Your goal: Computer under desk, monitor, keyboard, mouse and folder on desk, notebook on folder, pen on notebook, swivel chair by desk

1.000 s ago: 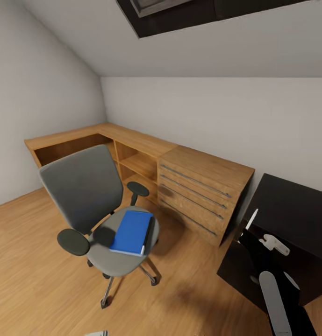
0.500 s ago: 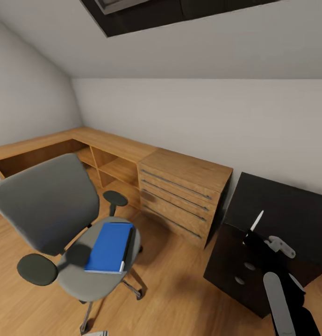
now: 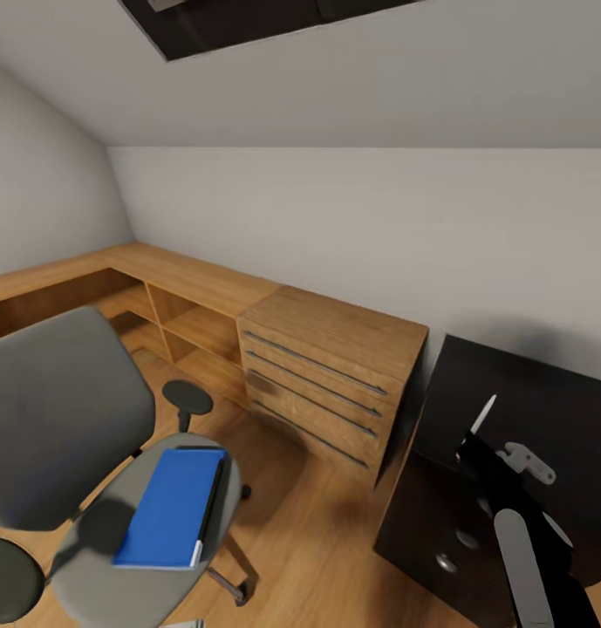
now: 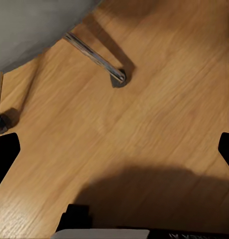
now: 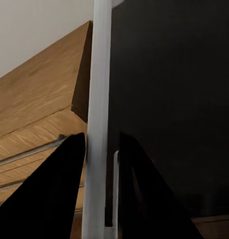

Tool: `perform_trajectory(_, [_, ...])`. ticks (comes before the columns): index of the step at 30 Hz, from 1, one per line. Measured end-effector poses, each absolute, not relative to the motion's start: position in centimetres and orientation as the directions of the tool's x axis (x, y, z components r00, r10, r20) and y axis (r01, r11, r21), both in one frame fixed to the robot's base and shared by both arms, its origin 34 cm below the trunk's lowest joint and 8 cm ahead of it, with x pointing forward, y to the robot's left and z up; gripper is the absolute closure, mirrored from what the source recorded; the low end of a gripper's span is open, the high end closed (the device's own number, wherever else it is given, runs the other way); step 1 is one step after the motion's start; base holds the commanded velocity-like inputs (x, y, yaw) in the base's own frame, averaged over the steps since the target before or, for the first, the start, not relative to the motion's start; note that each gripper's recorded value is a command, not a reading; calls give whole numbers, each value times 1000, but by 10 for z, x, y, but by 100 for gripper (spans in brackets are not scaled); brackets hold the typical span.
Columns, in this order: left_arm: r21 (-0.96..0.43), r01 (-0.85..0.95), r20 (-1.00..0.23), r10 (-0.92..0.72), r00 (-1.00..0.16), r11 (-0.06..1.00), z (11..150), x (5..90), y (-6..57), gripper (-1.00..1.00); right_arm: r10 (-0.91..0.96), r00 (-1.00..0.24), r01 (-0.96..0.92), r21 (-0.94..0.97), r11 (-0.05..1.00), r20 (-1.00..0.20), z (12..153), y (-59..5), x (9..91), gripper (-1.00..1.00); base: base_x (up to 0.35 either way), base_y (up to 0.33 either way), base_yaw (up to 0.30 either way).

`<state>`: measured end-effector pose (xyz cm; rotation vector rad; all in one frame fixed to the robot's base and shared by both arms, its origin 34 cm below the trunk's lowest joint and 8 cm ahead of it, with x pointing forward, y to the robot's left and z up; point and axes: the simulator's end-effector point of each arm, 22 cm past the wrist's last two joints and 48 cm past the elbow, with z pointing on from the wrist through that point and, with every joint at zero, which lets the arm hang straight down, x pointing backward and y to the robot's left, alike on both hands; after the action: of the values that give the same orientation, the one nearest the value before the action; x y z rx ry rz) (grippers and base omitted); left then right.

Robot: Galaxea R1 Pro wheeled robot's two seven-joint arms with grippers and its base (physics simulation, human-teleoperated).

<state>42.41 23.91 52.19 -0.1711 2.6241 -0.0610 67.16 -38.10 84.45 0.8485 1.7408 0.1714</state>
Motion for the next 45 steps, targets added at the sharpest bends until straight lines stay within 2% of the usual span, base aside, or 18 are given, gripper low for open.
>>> perform_trajectory(9, [-80, -82, -484, -111, -868, 993, 522, 424, 230, -100, 603, -220, 455, 466, 759, -767, 824, -381, 669, 100, 138, -59, -1])
perform_trajectory(19, [-82, -76, -484, -106, -869, 994, 522, 424, 228, -100, 571, -289, 477, 401, 782, -769, 806, -405, 669, 100, 8, -4, 0])
perform_trajectory(30, [-86, -48, -505, -85, -859, 995, 525, 428, 219, -100, 610, -397, 557, 349, 754, -686, 742, -426, 706, 100, 0, 0, 0])
perform_trajectory(39, [-87, -46, -511, -85, -855, 995, 525, 429, 218, -100, 531, -468, 564, 223, 795, -706, 728, -436, 712, 100, 0, -33, 0])
perform_trajectory(45, [-86, -46, -511, -84, -855, 995, 525, 429, 219, -100, 507, -475, 565, 193, 802, -720, 728, -439, 720, 100, 0, -145, 0])
